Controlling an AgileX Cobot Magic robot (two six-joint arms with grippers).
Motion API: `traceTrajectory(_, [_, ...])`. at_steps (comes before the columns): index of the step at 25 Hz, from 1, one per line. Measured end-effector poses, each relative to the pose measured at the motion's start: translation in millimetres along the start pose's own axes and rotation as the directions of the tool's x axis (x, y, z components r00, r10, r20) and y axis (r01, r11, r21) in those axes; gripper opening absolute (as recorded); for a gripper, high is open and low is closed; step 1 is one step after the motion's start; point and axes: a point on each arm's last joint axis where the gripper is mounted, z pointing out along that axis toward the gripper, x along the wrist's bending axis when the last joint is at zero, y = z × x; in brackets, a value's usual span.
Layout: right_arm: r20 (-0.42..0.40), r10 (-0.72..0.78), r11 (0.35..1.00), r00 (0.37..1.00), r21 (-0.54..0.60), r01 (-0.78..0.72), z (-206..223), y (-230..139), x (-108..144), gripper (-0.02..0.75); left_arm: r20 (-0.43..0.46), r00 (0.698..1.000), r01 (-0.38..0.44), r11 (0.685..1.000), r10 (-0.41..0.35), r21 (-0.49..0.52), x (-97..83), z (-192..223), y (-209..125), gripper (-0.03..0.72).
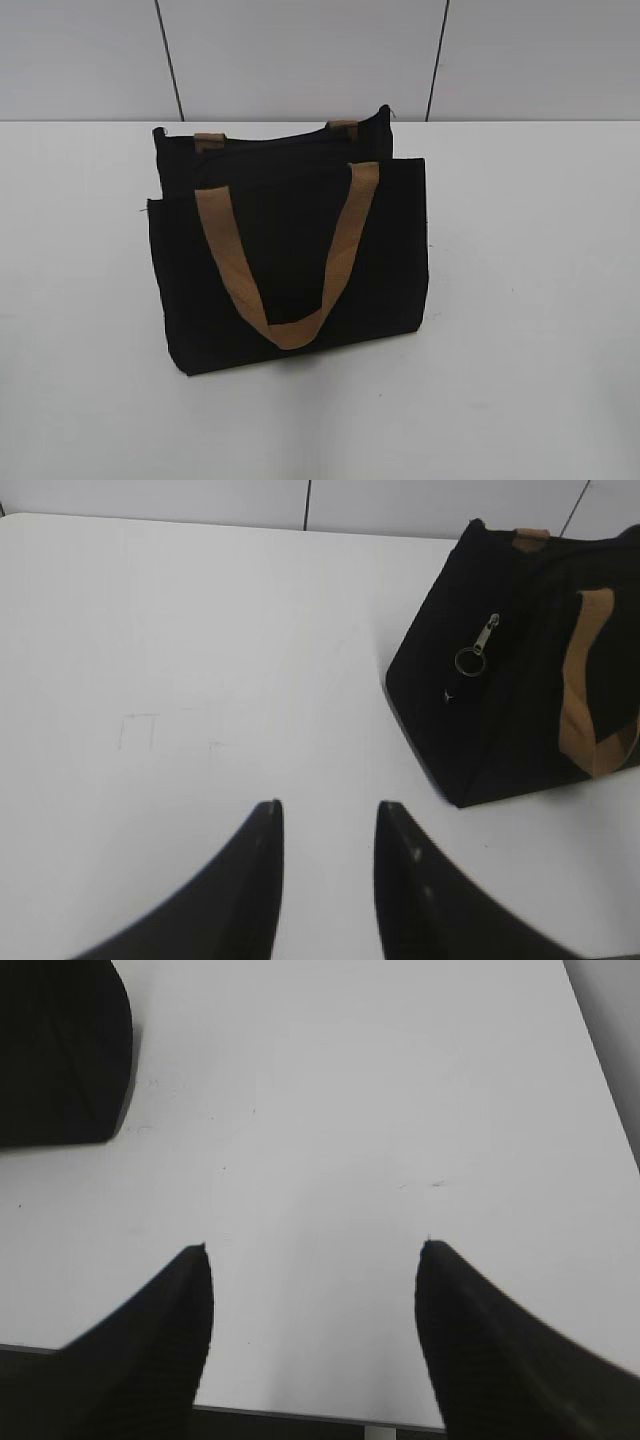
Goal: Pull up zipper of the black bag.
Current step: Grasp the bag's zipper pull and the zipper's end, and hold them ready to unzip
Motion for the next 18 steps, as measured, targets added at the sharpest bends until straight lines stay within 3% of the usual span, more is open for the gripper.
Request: traceTrajectory(18, [0.0,0.0,1.0,1.0,0.0,0.0,0.0,0.0,0.0,0.494,0.0,1.0,0.0,1.0,0.0,0.0,0.0,0.0,0.0,0.237])
